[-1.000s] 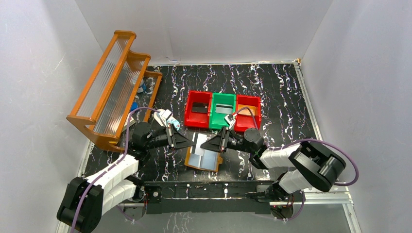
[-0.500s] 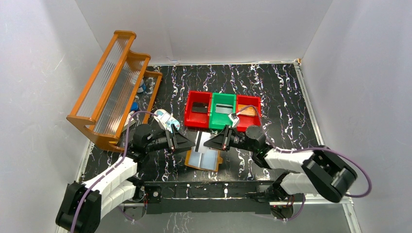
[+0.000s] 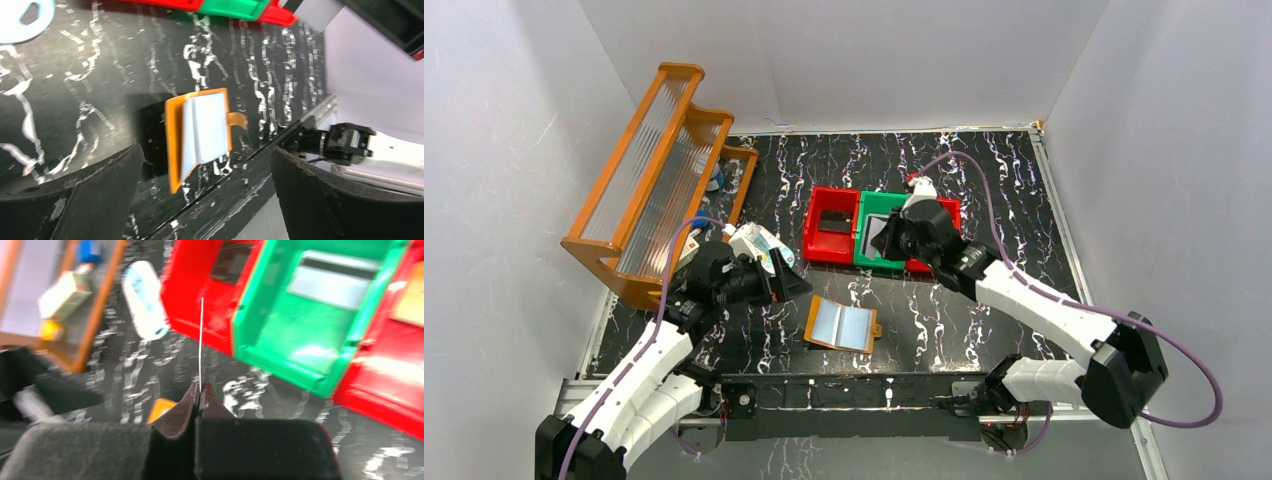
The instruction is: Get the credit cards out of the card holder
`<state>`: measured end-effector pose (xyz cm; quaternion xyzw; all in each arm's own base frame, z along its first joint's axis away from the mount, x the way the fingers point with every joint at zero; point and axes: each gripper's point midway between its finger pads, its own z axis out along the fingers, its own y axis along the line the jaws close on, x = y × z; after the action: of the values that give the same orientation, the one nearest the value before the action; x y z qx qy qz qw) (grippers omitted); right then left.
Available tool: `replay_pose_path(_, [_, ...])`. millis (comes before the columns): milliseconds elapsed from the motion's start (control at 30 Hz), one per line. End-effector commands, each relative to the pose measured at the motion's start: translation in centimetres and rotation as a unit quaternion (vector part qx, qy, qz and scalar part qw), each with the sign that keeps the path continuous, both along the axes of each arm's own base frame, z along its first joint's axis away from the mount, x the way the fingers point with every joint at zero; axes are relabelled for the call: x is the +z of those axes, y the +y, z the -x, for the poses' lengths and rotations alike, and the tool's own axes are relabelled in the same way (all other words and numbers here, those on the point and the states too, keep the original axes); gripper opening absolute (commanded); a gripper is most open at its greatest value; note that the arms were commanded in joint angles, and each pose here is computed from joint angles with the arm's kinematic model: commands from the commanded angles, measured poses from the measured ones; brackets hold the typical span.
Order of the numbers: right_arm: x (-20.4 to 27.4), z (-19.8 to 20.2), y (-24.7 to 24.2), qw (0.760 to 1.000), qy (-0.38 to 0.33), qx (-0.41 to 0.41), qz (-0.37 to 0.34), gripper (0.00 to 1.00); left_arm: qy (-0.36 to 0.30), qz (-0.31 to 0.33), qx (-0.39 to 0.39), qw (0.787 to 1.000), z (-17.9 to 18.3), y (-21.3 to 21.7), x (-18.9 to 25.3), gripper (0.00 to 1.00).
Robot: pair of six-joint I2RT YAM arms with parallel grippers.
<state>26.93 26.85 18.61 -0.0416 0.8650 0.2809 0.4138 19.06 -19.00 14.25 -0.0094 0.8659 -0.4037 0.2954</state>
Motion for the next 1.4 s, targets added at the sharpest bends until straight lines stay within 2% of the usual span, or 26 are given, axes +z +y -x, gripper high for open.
replay_pose_path(0, [-1.4, -3.1, -4.6, 0.977, -0.041, -0.031, 0.205, 0.0, -0.008, -0.071, 0.031, 0.997, 0.0, 2.5, 0.3, 0.98])
replay_pose_path(167, [-1.1, -5.9, -4.3, 0.95, -0.083, 0.01, 0.301, 0.0, -0.05, -0.116, 0.035, 0.991, -0.4, 4.1, 2.7, 0.98])
replay_pose_path(267, [-0.6, -7.7, -3.3, 0.935, -0.125, 0.038, 0.329, 0.0, -0.071, -0.148, 0.048, 0.985, -0.9, 5.2, 4.3, 0.98])
replay_pose_path(533, [-2.2, -11.2, -2.9, 0.864, -0.165, 0.108, 0.463, 0.0, -0.103, -0.155, 0.057, 0.981, -1.5, 5.7, 3.5, 0.98])
replay_pose_path(700, [-4.9, -11.6, -2.1, 0.819, -0.175, 0.197, 0.51, 0.0, -0.115, -0.157, 0.069, 0.978, -1.5, 6.1, 3.9, 0.98])
replay_pose_path(833, [-6.3, -12.3, -2.1, 0.789, -0.186, 0.224, 0.541, 0.0, -0.121, -0.16, 0.078, 0.977, -1.5, 6.5, 4.1, 0.98])
replay_pose_path(1367, [-9.1, -15.4, -2.8, 0.75, -0.187, 0.235, 0.589, 0.0, -0.108, -0.163, 0.07, 0.978, -1.6, 6.2, 3.5, 0.98])
